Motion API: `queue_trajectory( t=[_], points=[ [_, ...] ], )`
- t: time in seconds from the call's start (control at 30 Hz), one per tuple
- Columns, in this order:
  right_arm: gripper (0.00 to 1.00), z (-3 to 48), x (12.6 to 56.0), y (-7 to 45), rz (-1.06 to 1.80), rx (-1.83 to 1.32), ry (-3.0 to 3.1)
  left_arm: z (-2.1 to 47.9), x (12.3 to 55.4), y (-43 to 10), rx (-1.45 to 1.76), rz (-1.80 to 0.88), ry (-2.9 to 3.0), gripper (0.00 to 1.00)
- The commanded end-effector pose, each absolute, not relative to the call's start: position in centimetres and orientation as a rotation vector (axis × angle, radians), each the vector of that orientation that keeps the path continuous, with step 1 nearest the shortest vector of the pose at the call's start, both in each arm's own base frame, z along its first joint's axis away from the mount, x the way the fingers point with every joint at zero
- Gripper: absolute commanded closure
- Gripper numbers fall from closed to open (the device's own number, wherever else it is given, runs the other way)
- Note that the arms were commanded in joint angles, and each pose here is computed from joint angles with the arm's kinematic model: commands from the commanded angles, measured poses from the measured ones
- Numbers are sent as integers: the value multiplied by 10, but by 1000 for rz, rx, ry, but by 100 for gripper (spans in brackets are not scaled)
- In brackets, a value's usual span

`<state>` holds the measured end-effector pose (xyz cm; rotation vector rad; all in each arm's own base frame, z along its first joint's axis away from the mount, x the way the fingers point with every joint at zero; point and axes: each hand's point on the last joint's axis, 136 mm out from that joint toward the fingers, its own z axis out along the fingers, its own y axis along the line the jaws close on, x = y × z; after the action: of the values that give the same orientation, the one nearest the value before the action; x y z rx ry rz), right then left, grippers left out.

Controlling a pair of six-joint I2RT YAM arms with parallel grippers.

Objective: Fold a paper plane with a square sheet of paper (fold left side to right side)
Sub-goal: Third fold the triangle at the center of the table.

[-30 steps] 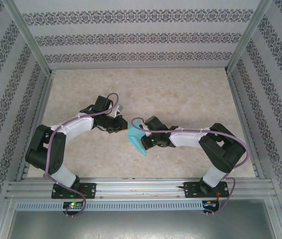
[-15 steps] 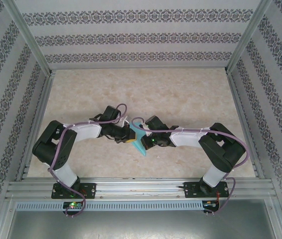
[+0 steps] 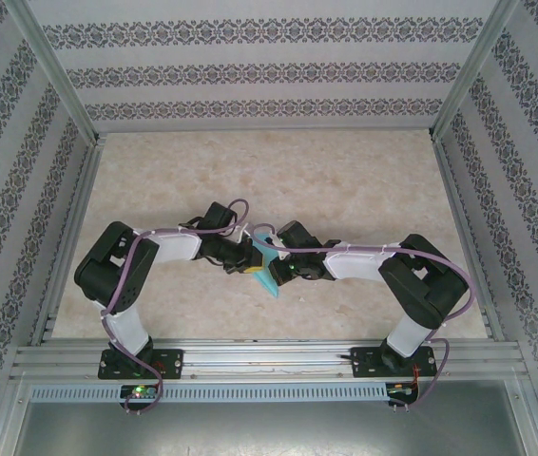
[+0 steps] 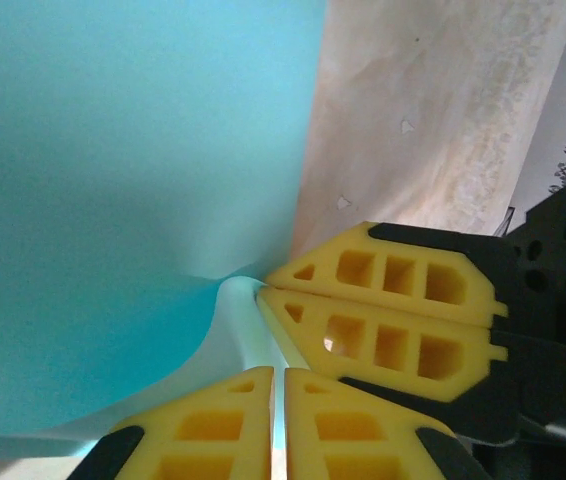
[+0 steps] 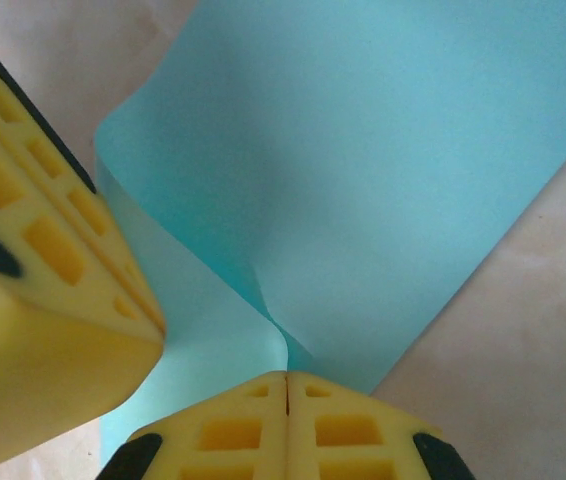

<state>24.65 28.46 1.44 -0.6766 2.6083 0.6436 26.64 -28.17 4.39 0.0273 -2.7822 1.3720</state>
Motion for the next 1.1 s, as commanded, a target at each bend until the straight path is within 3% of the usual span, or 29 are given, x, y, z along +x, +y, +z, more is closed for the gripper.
queue_trajectory(
  t=[0.0, 1.07],
  points=[
    [100, -16, 226, 264, 562, -701, 2745, 42, 266, -288, -15, 1358, -2787, 89],
    [100, -18, 226, 260, 533, -703, 2756, -1, 248, -267, 61, 1154, -2807, 90]
  ],
)
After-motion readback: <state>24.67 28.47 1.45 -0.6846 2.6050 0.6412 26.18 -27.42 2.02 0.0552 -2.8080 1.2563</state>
